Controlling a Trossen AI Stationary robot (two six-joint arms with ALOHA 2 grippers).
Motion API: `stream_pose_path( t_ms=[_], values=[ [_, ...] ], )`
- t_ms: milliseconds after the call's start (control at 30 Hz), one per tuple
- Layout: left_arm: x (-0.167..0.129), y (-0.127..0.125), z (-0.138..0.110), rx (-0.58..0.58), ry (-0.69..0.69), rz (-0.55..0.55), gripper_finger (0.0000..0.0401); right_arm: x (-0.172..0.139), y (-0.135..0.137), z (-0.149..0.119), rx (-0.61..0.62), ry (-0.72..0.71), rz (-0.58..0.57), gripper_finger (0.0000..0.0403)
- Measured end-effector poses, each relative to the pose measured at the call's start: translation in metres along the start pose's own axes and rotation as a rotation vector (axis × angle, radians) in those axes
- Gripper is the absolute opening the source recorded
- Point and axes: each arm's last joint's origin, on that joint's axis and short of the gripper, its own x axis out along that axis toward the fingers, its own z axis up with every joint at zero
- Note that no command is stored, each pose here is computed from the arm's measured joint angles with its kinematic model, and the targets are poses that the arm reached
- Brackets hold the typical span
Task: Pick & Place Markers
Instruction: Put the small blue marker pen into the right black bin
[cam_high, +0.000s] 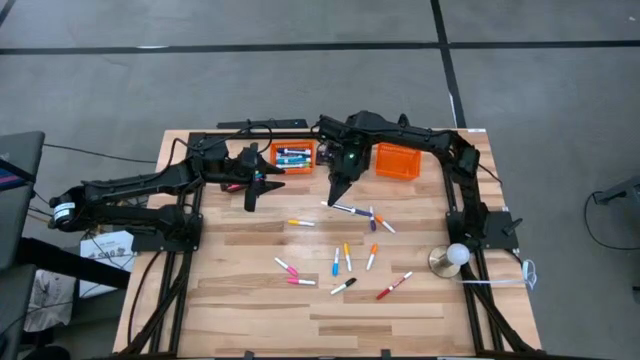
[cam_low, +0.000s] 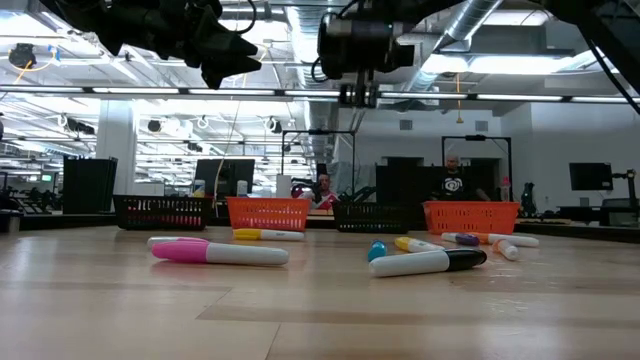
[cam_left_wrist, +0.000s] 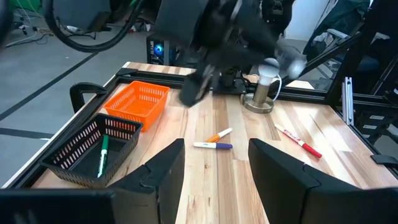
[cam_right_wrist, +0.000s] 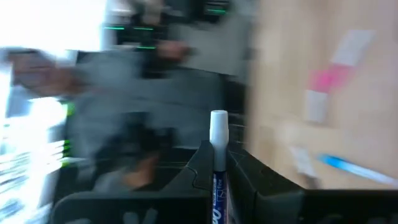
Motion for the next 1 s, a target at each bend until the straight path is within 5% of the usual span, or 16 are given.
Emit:
stream_pose_path(
  t_ms=[400,1000],
  values=[
    [0.0,0.0,0.0,0.0,0.0,0.0,0.0177,-0.023,-0.026,0.0,0.045,0.056,-0.925,0.0012],
    [0.0,0.0,0.0,0.001,-0.001,0.0,0.0177,-0.076,-0.039,0.018,-0.175,-0.052,-1.362,0.0012]
  ],
)
